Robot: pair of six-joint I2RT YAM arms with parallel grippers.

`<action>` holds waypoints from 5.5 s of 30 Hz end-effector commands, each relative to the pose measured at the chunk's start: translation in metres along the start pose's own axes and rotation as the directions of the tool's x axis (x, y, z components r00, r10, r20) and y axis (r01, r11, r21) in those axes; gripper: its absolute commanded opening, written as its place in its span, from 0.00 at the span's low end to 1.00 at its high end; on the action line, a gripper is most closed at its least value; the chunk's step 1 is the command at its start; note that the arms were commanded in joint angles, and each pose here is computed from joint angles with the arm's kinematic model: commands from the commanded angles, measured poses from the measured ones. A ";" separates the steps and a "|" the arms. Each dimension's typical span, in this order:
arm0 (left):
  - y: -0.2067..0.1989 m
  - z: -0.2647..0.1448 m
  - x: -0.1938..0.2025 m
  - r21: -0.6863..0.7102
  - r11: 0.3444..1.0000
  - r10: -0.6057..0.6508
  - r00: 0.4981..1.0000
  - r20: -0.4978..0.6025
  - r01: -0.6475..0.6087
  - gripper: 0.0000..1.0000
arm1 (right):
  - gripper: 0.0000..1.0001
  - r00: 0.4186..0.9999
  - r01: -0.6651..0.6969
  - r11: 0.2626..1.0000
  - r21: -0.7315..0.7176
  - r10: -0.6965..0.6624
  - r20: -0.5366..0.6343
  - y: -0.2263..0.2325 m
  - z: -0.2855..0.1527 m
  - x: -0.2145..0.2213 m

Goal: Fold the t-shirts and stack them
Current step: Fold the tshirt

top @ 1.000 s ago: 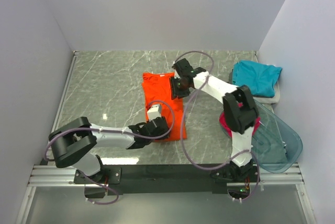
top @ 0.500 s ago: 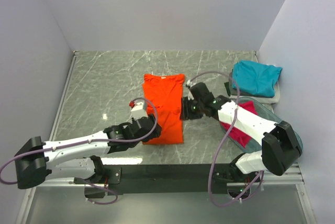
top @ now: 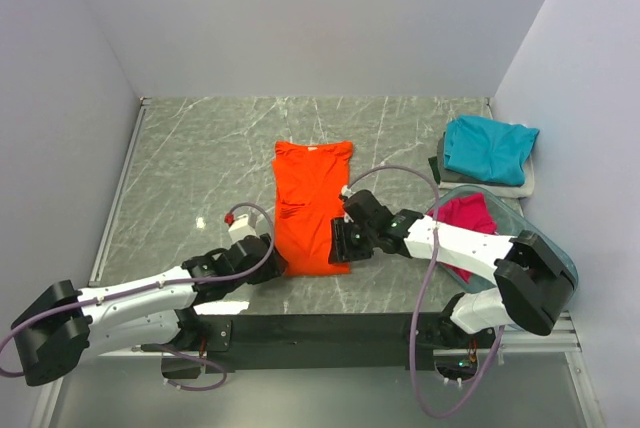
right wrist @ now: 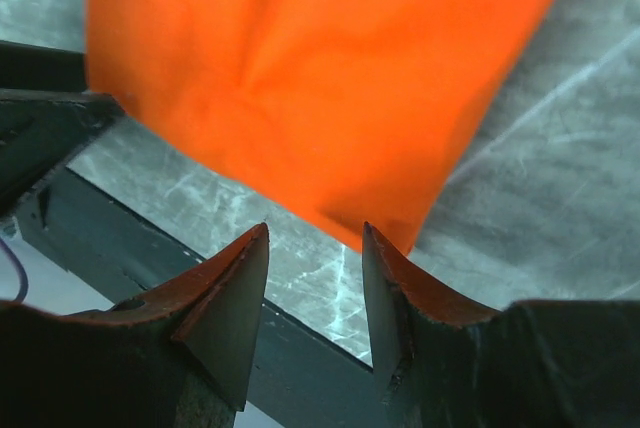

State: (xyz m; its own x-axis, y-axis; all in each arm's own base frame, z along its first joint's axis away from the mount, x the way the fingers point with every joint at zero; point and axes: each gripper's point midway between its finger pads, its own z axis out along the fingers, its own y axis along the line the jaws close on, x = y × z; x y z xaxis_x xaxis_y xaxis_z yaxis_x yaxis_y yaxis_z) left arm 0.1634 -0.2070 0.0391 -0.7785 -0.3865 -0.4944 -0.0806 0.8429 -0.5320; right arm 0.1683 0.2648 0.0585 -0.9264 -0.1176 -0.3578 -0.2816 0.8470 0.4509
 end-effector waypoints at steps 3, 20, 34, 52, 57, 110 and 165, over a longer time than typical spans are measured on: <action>-0.010 0.002 0.002 0.072 0.996 -0.053 0.998 -0.014 0.054 0.58 | 0.50 0.998 -0.047 0.999 0.004 0.047 0.047 0.000 -0.001 0.001; 0.023 0.007 0.015 -0.079 0.997 -0.029 0.997 -0.067 0.023 0.56 | 0.50 0.997 -0.076 0.995 0.067 0.075 0.012 -0.020 0.010 0.021; 0.037 0.004 0.025 -0.108 0.994 -0.015 0.995 -0.100 0.004 0.53 | 0.51 0.996 -0.081 0.994 0.075 0.083 -0.029 -0.023 0.020 0.035; 0.056 0.001 0.042 -0.151 0.988 -0.009 0.986 -0.164 -0.016 0.01 | 0.03 0.997 -0.056 0.990 0.131 0.063 -0.052 -0.029 0.022 0.039; 0.045 -0.004 0.048 -0.105 0.991 0.060 0.973 -0.222 -0.085 0.01 | 0.00 0.997 -0.021 0.989 0.147 0.031 -0.065 -0.029 0.009 0.043; -0.117 -0.079 -0.058 0.270 0.962 0.003 0.992 0.126 -0.037 0.00 | 0.00 0.974 0.070 0.987 0.145 -0.099 0.205 0.018 -0.102 -0.030; -0.072 0.035 -0.215 -0.131 0.987 0.135 0.933 0.333 -0.096 0.66 | 0.50 0.949 0.033 0.951 0.308 -0.126 0.289 -0.053 -0.061 -0.182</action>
State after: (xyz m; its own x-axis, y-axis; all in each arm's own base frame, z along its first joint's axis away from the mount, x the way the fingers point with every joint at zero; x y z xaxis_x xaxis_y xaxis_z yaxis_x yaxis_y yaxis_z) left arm 0.3611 -0.2144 0.1219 -0.6365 -0.3295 -0.6973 -0.0498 0.9198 -0.3892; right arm 0.3329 0.2117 0.0977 -0.8452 -0.1073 -0.5237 -0.2081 0.9684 0.1376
